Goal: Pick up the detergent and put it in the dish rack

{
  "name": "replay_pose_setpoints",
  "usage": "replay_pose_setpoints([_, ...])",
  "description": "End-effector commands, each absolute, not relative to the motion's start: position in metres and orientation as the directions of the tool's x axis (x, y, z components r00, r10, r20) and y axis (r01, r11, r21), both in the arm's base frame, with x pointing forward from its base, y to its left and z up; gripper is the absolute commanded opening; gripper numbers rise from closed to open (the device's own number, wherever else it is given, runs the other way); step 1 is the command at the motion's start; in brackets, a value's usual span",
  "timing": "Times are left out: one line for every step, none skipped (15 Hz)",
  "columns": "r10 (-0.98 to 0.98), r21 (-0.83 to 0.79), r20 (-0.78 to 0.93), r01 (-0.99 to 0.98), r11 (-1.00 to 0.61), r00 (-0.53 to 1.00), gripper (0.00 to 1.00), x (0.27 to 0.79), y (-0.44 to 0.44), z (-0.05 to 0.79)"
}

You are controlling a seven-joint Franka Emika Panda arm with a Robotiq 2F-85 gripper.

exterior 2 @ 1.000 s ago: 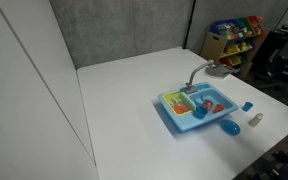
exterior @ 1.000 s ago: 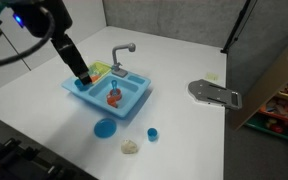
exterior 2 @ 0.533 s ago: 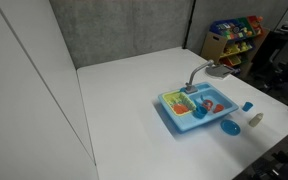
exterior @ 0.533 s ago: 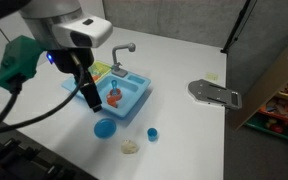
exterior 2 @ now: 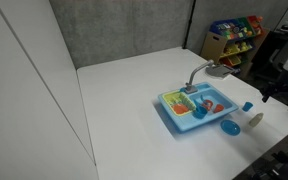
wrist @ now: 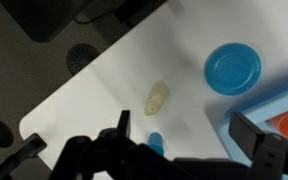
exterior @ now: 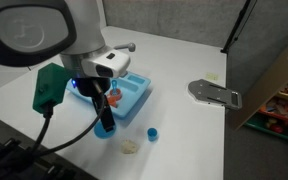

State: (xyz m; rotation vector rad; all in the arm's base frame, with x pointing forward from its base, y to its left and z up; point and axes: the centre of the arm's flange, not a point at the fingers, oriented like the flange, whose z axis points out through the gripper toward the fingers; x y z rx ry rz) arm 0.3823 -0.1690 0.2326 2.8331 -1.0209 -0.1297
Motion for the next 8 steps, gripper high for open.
replay_pose_setpoints([-0.647,0.154,-0.04,-0.635,-0.757,0.762,1.0,0.3842,-0.1711,0.2293])
replay_pose_setpoints([-0.647,0.157,-0.043,-0.635,-0.757,0.761,1.0,0.3857,-0.1719,0.2273])
replay_pose_setpoints([-0.647,0.158,-0.046,-0.634,-0.757,0.761,1.0,0.3853,-0.1716,0.2258])
replay_pose_setpoints([-0.646,0.159,-0.047,-0.633,-0.758,0.762,1.0,0.3852,-0.1711,0.2256])
replay_pose_setpoints([-0.645,0.159,-0.047,-0.632,-0.758,0.762,1.0,0.3854,-0.1706,0.2256])
replay_pose_setpoints([-0.645,0.159,-0.047,-0.632,-0.759,0.763,1.0,0.3855,-0.1705,0.2256])
replay_pose_setpoints([-0.645,0.159,-0.047,-0.632,-0.758,0.762,1.0,0.3854,-0.1707,0.2256])
replay_pose_setpoints([-0.666,0.163,-0.033,-0.653,-0.739,0.745,1.0,0.3892,-0.1738,0.2244])
